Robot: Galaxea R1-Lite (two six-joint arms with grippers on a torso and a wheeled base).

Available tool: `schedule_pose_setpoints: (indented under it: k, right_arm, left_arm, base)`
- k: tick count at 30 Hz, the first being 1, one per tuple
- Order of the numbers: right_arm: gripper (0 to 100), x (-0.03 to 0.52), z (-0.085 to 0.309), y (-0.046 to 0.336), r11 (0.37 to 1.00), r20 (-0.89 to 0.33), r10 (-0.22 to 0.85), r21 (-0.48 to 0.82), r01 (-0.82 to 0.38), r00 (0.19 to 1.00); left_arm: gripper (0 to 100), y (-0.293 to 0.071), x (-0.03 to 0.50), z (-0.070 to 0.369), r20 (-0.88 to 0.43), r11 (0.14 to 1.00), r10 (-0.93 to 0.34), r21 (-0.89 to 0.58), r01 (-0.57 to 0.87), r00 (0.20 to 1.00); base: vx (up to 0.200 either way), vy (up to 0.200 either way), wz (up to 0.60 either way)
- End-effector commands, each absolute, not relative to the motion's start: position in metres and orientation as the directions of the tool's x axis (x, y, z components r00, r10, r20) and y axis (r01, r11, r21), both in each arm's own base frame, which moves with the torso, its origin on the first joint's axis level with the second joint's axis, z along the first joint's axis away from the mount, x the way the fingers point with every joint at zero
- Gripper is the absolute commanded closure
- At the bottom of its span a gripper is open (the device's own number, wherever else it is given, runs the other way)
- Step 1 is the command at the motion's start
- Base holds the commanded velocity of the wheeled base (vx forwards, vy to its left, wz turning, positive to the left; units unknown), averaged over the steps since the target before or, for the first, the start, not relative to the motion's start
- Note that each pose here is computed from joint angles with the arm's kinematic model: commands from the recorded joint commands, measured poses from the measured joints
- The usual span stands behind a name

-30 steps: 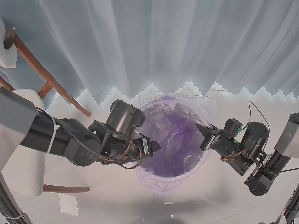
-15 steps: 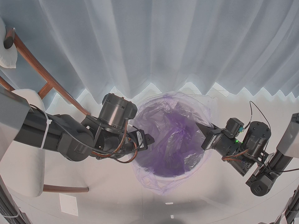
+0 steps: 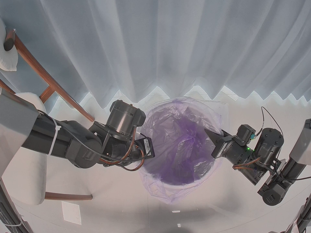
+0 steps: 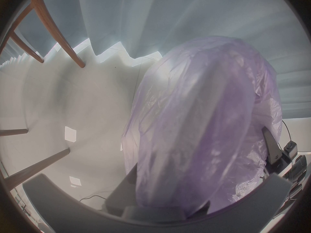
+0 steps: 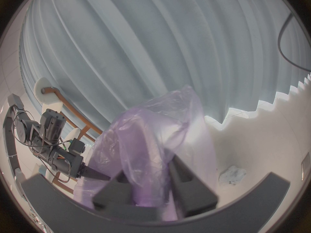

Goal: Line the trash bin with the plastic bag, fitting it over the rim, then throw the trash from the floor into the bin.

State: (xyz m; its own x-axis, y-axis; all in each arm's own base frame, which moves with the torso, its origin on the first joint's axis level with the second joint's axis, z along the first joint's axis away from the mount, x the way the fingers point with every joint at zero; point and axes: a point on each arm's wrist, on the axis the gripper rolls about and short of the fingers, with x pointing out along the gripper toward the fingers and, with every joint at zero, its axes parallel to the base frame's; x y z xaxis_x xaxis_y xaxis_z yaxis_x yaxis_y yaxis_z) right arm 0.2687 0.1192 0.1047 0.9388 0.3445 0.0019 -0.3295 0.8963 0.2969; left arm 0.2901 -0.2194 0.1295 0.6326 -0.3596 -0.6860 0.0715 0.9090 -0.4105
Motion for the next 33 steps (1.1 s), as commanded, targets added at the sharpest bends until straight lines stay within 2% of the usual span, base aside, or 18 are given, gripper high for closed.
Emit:
schedule_pose_setpoints:
  k: [1, 11, 14, 20, 22, 26, 30, 33]
  right_arm:
    - [0, 0.261, 0.106, 0.121, 0.888, -0.002, 0.367, 0.299, -0.35, 0.93]
    - [0, 0.194, 0.08, 0.106, 0.868, -0.21, 0.467, 0.291, -0.402, 0.859]
    - [0, 0.194, 0.086, 0.102, 0.868, -0.185, 0.459, 0.299, -0.396, 0.869]
    - [0, 0.206, 0.112, 0.088, 0.864, -0.051, 0.412, 0.34, -0.372, 0.91]
    - [0, 0.206, 0.129, 0.081, 0.833, 0.029, 0.406, 0.4, -0.383, 0.913]
    - [0, 0.202, 0.141, 0.065, 0.766, 0.078, 0.397, 0.521, -0.377, 0.914]
    - [0, 0.199, 0.131, 0.047, 0.753, 0.029, 0.332, 0.594, -0.284, 0.943]
    - [0, 0.184, 0.109, 0.044, 0.771, -0.094, 0.332, 0.601, -0.212, 0.939]
  left_arm:
    - [100, -0.22, 0.291, 0.129, -0.686, 0.909, -0.359, -0.41, 0.071, 0.633]
    - [100, -0.219, 0.289, 0.133, -0.679, 0.908, -0.362, -0.411, 0.077, 0.639]
    - [100, -0.217, 0.289, 0.134, -0.678, 0.909, -0.361, -0.41, 0.079, 0.64]
    - [100, -0.214, 0.284, 0.136, -0.678, 0.911, -0.362, -0.403, 0.088, 0.639]
    - [100, -0.209, 0.278, 0.137, -0.684, 0.919, -0.358, -0.378, 0.111, 0.636]
    - [100, -0.195, 0.266, 0.129, -0.712, 0.939, -0.335, -0.302, 0.162, 0.617]
    - [100, -0.19, 0.259, 0.138, -0.667, 0.917, -0.399, -0.299, 0.263, 0.629]
    - [100, -0.187, 0.254, 0.143, -0.613, 0.882, -0.47, -0.297, 0.366, 0.635]
  base:
    - [0.0, 0.0, 0.0]
    - [0.0, 0.0, 0.0]
    - [0.0, 0.0, 0.0]
    - [0.0, 0.0, 0.0]
    - [0.0, 0.0, 0.0]
    - [0.0, 0.0, 0.0]
    - [0.0, 0.0, 0.0]
    - [0.0, 0.0, 0.0]
